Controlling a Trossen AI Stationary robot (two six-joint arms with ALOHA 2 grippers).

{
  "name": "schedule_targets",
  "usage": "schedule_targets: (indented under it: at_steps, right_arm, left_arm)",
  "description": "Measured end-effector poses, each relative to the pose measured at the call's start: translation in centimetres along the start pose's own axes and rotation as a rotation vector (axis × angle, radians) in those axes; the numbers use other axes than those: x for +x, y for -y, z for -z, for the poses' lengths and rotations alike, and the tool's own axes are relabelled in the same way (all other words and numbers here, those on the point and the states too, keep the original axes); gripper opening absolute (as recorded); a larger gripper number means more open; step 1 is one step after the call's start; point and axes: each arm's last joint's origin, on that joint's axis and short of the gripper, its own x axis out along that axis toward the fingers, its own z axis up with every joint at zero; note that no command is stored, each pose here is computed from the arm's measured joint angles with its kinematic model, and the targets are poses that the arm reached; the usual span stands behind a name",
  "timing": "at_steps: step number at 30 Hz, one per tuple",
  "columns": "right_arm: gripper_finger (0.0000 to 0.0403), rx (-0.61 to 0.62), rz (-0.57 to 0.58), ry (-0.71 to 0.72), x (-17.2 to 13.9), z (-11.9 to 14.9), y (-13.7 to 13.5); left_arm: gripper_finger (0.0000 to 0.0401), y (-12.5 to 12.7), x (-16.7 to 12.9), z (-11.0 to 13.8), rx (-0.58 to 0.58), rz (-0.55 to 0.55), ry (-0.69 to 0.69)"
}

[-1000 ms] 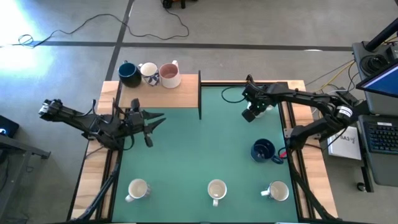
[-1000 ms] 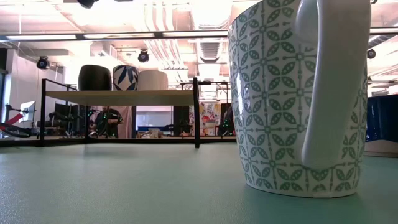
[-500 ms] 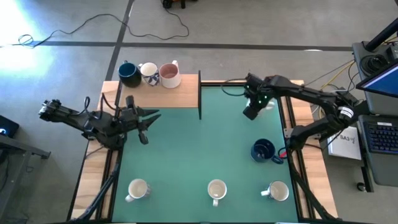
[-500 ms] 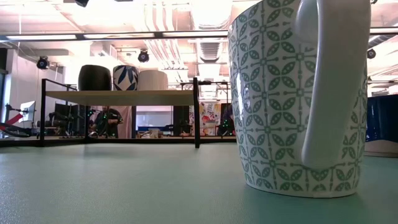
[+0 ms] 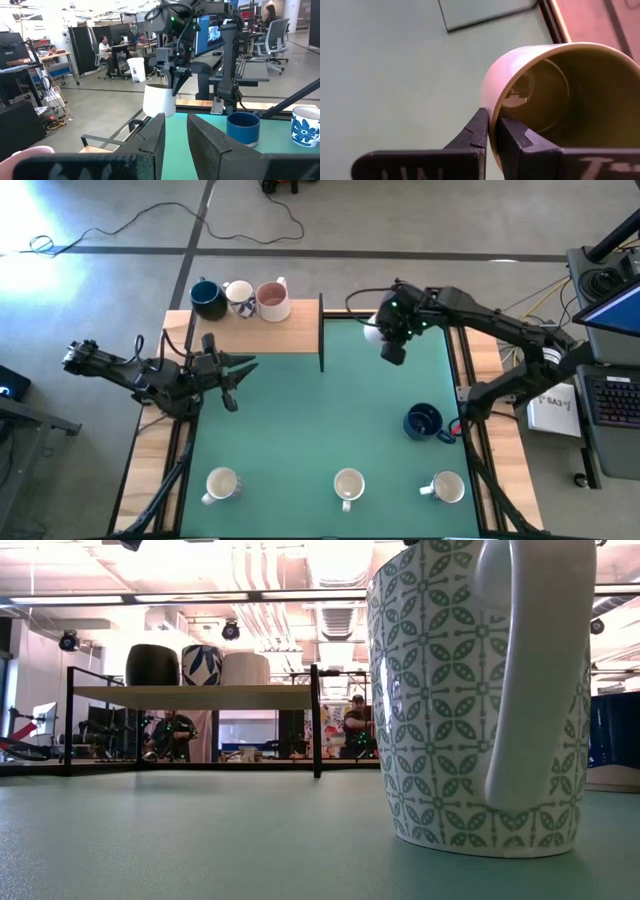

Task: Place coffee mugs
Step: Put the white green mug on the shelf

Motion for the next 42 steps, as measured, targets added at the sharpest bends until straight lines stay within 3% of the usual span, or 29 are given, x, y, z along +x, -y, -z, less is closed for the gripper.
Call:
schedule_targets:
  at_steps: [16,25,34,42]
  right_arm:
    - [0.0013,-0.157,-0.025,0.043,0.6,-5.2,-2.0]
    - [0.0013,-0.198,-0.078,0.0,1.1,-5.3,-4.3]
    - [0.0013,-0.156,-0.114,-0.056,1.0,-4.7,-6.5]
    - [0.0013,-0.189,-0.135,0.142,0.7,-6.5,-8.5]
  left_arm:
    - [0.0064,-0.4,-0.5,0.1,-0.017,0.002,-0.015]
    - [0.0064,-0.5,-0.6,0.3,-0.028,0.003,-0.032]
    - [0.0064,-0.6,-0.7,0.3,-0.043,0.003,-0.027]
    - [0.0064,-0.5,-0.6,0.3,-0.044,0.003,-0.031]
